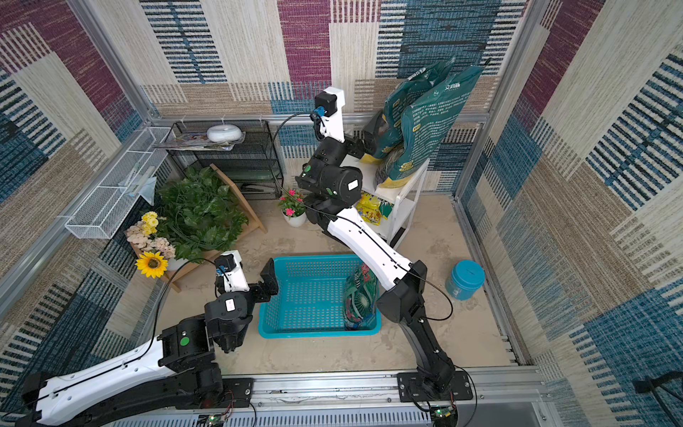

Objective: Take down the fertilizer bag from the shelf
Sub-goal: Pick up the fertilizer bag from the shelf.

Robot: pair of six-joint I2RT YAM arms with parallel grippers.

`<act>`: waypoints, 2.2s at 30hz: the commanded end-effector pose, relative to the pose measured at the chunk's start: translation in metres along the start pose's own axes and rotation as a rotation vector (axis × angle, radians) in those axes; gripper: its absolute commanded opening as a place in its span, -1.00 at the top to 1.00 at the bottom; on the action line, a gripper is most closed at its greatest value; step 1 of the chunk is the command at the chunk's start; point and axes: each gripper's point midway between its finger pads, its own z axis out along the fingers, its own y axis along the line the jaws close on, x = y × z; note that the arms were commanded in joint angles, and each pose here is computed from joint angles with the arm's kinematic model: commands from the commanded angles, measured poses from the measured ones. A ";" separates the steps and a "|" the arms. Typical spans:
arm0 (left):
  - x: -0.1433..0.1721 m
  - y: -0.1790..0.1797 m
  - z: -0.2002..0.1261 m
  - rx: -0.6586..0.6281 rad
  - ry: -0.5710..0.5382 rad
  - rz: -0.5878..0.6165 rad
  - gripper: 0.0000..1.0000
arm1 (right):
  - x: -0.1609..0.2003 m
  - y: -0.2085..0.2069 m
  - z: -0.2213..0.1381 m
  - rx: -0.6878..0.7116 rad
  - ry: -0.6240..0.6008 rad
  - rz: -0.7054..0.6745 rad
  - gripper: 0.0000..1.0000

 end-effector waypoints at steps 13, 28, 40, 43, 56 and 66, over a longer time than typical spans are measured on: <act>-0.005 -0.001 -0.002 0.022 -0.013 -0.031 -0.76 | 0.037 -0.019 0.047 0.084 0.091 0.037 -0.98; -0.006 0.000 -0.003 0.019 -0.020 -0.028 -0.67 | 0.039 -0.008 0.063 0.013 0.104 0.066 1.00; -0.016 0.014 -0.009 -0.004 -0.049 -0.060 -0.68 | -0.043 0.049 -0.020 -0.335 -0.022 0.080 1.00; -0.022 0.026 -0.014 -0.032 -0.069 -0.096 -0.70 | -0.055 0.048 -0.031 -0.376 -0.018 0.100 1.00; -0.041 0.096 -0.049 -0.093 -0.199 -0.339 -0.73 | -0.104 0.044 -0.089 -0.702 0.062 0.251 1.00; -0.043 0.089 -0.045 -0.118 -0.186 -0.287 -0.75 | -0.089 0.055 -0.149 -0.947 0.234 0.293 1.00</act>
